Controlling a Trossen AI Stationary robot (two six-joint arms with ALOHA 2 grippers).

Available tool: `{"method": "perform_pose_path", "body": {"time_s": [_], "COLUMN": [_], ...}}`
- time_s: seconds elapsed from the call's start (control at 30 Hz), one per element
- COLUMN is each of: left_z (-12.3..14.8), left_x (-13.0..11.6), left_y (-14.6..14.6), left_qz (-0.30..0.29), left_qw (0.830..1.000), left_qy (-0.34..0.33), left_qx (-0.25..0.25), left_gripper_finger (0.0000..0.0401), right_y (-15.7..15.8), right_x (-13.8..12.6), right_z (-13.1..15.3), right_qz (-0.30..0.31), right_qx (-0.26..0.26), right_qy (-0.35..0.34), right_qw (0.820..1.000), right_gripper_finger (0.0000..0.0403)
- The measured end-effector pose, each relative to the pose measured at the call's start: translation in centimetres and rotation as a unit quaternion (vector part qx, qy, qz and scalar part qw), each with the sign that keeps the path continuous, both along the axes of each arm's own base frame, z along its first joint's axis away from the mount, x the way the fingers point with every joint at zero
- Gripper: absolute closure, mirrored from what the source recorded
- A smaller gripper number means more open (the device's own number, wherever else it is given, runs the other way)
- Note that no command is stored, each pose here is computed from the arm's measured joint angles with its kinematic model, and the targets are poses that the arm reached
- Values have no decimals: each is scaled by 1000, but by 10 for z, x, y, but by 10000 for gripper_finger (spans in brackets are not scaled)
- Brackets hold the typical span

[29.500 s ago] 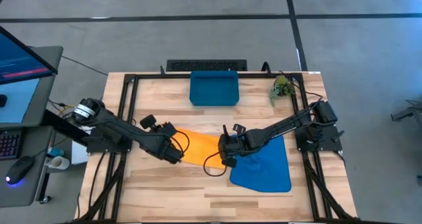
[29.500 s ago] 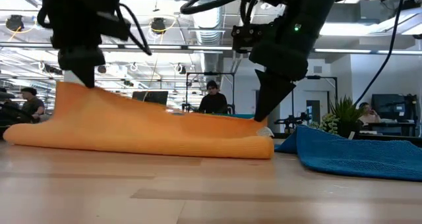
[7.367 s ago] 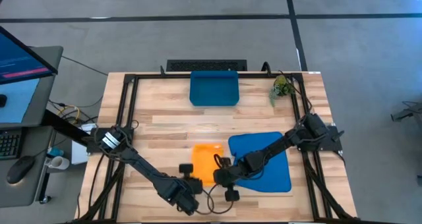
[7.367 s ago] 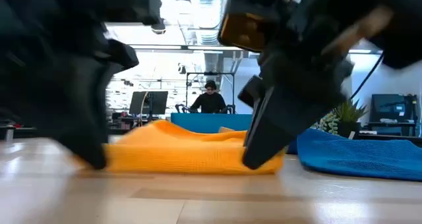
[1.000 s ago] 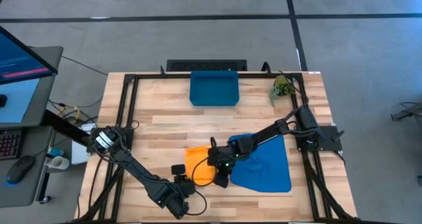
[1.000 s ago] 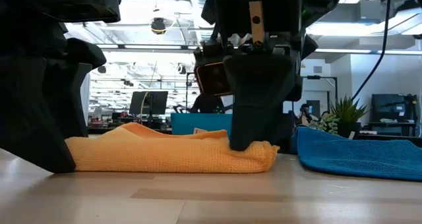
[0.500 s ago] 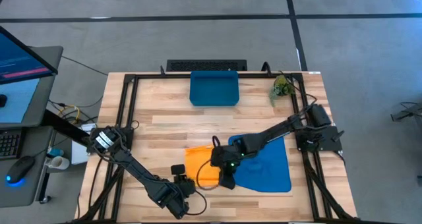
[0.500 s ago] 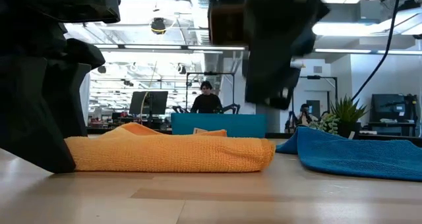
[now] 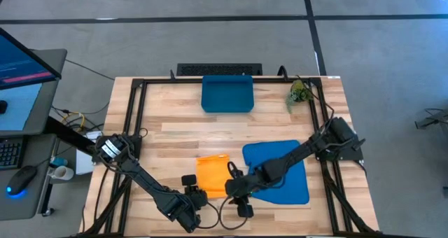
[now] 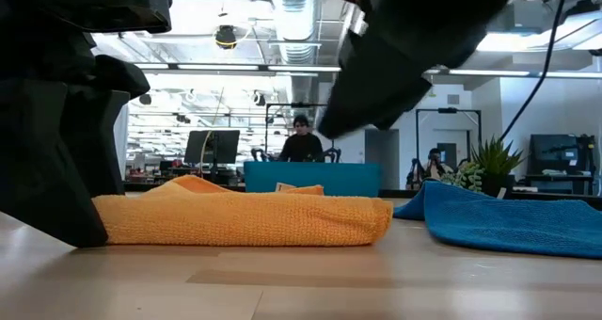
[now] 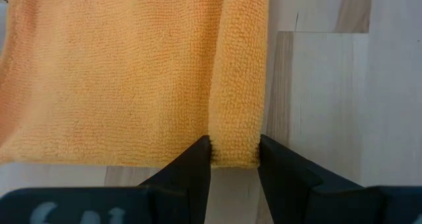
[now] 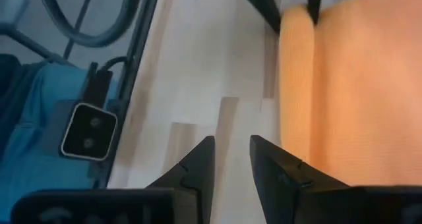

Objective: Roll microfiber towels into tight, uniform cylinder then place into a basket
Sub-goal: Roll the yellow microfiber cloth

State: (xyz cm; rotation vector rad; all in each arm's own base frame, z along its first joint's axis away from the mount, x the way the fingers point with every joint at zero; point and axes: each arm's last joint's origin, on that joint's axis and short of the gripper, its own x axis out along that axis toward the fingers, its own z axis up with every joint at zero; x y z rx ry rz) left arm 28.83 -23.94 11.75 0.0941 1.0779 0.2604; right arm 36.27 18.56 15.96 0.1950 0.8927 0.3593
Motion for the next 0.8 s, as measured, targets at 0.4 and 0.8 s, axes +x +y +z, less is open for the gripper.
{"method": "perform_pose_path", "body": {"time_s": [0.4, 0.8], "left_z": [0, 0], "left_x": [0, 1], "left_y": [0, 0], "left_qz": [0, 1], "left_qw": [1000, 1000], "left_qy": [0, 0], "left_qx": [1, -2], "left_gripper_finger": [288, 288], "right_y": [2, -11], "right_x": [8, 15], "right_z": [-21, -34], "right_qz": [2, -25], "right_qx": [-6, -22], "right_qy": [-10, 5], "right_qw": [1000, 999], "right_gripper_finger": [284, 284]}}
